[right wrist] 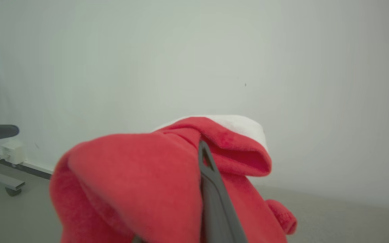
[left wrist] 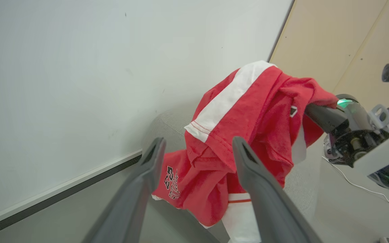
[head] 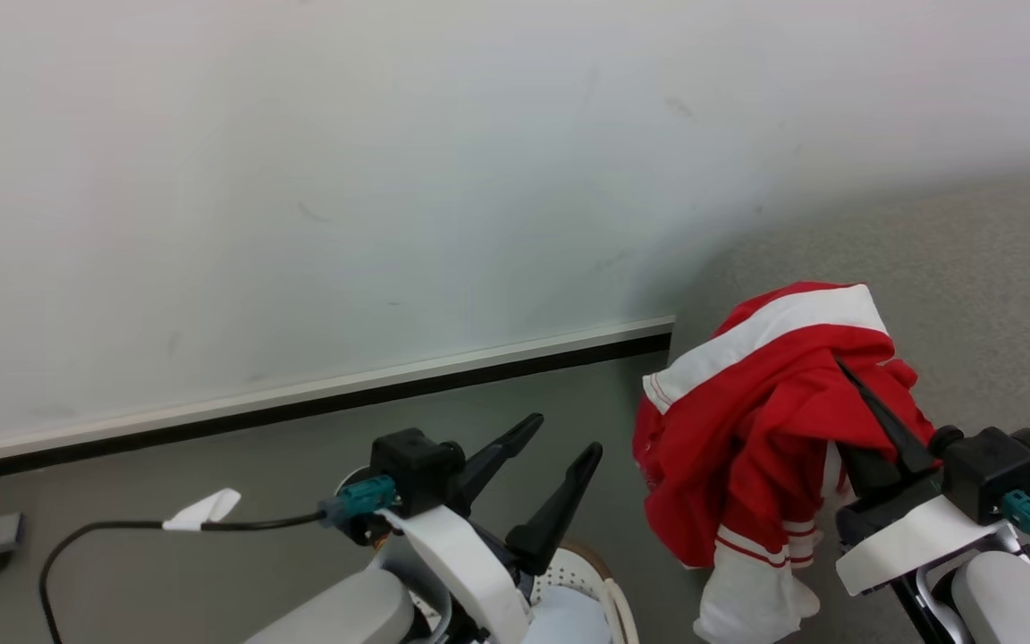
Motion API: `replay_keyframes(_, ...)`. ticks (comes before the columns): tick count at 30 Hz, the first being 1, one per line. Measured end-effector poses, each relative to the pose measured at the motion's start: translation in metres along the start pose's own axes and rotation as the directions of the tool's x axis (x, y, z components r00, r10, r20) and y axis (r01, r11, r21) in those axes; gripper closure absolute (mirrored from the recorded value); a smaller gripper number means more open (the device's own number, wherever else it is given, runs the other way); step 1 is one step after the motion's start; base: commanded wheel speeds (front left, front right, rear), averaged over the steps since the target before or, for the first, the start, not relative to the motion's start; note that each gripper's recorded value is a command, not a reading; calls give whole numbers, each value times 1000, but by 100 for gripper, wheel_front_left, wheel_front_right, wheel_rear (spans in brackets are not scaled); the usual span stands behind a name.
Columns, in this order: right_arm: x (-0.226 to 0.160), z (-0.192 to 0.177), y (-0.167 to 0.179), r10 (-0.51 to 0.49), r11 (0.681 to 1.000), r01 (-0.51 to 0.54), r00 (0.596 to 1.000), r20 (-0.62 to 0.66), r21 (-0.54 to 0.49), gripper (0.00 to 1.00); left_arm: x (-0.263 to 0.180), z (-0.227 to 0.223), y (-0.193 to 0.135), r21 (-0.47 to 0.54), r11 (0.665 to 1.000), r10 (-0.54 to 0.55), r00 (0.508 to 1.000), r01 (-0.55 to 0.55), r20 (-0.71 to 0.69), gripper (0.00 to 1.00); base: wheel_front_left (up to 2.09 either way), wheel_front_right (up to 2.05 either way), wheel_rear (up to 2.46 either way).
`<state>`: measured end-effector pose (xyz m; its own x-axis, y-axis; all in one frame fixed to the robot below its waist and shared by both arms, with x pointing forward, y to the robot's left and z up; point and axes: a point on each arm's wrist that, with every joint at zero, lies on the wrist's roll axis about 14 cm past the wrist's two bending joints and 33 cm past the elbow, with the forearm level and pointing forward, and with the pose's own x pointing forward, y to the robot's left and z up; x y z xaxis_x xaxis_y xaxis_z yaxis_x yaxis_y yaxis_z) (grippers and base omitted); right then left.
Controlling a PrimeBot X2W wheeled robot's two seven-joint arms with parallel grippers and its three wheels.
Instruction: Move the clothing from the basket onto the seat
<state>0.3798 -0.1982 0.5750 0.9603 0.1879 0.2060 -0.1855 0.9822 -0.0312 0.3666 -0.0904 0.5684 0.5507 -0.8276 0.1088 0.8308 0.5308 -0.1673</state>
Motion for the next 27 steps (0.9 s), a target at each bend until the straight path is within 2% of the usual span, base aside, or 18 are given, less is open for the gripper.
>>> replay_keyframes(8, -33, 10, -46, -152, 988, 153, 988, 17, -33, 100, 22, -6, -39, 17, 987, -162, 987, 162, -6, 0, 0, 0, 0)
replay_keyframes(17, -71, 16, -80, -289, 955, 290, 957, 19, -59, 100, 41, -20, -76, 17, 951, -308, 951, 309, -28, 0, 0, 0, 0)
replay_keyframes(27, -93, 12, -99, -381, 922, 381, 924, 4, -69, 100, 53, -30, -96, -7, 921, -390, 920, 390, -38, 0, 0, 0, 0)
